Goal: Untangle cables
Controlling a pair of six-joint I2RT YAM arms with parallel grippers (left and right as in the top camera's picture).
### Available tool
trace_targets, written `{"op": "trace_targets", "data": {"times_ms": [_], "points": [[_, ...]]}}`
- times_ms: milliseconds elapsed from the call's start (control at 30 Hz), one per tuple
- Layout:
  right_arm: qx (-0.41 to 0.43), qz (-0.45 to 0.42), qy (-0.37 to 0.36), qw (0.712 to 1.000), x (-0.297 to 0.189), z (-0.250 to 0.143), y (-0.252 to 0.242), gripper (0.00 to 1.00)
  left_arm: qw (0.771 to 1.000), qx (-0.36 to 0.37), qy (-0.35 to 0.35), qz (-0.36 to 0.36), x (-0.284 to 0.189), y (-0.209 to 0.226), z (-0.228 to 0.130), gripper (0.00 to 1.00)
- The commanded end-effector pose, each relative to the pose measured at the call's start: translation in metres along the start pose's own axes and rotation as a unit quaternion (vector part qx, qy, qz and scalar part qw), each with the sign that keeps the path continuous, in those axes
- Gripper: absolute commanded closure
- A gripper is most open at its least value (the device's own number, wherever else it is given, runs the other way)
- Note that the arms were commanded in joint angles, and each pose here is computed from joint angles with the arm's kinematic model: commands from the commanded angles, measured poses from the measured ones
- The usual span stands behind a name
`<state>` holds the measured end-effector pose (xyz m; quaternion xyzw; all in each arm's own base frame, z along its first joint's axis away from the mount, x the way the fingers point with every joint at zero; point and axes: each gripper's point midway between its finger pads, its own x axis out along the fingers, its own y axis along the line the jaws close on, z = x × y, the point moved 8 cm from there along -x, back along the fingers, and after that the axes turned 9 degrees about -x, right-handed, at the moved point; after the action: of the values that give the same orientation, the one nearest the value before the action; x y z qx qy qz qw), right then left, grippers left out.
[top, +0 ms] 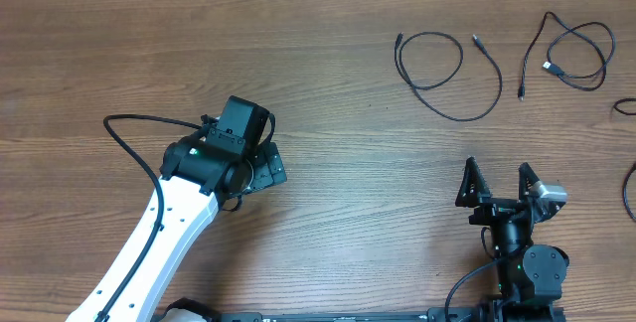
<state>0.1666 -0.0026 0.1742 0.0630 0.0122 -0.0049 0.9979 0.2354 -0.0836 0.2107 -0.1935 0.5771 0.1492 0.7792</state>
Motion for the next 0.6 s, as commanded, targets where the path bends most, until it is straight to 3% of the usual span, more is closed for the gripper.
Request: {"op": "trace_targets", "data": {"times_ms": [0,367,567], "points": [[-0.003,0.005,0.0,1.0,0.0,-0.003,0.001,0.0,1.0,0.0,-0.012,0.003,-0.001,0.002,0.002,0.01],[-0.003,0.005,0.0,1.0,0.0,-0.003,0.001,0.0,0.997,0.017,-0.068,-0.038,-0.005,-0.009,0.023,0.0],[-0.003,0.005,0.0,1.0,0.0,-0.003,0.001,0.0,0.989,0.037,-0.131,-0.053,-0.038,0.003,0.028,0.0]]}}
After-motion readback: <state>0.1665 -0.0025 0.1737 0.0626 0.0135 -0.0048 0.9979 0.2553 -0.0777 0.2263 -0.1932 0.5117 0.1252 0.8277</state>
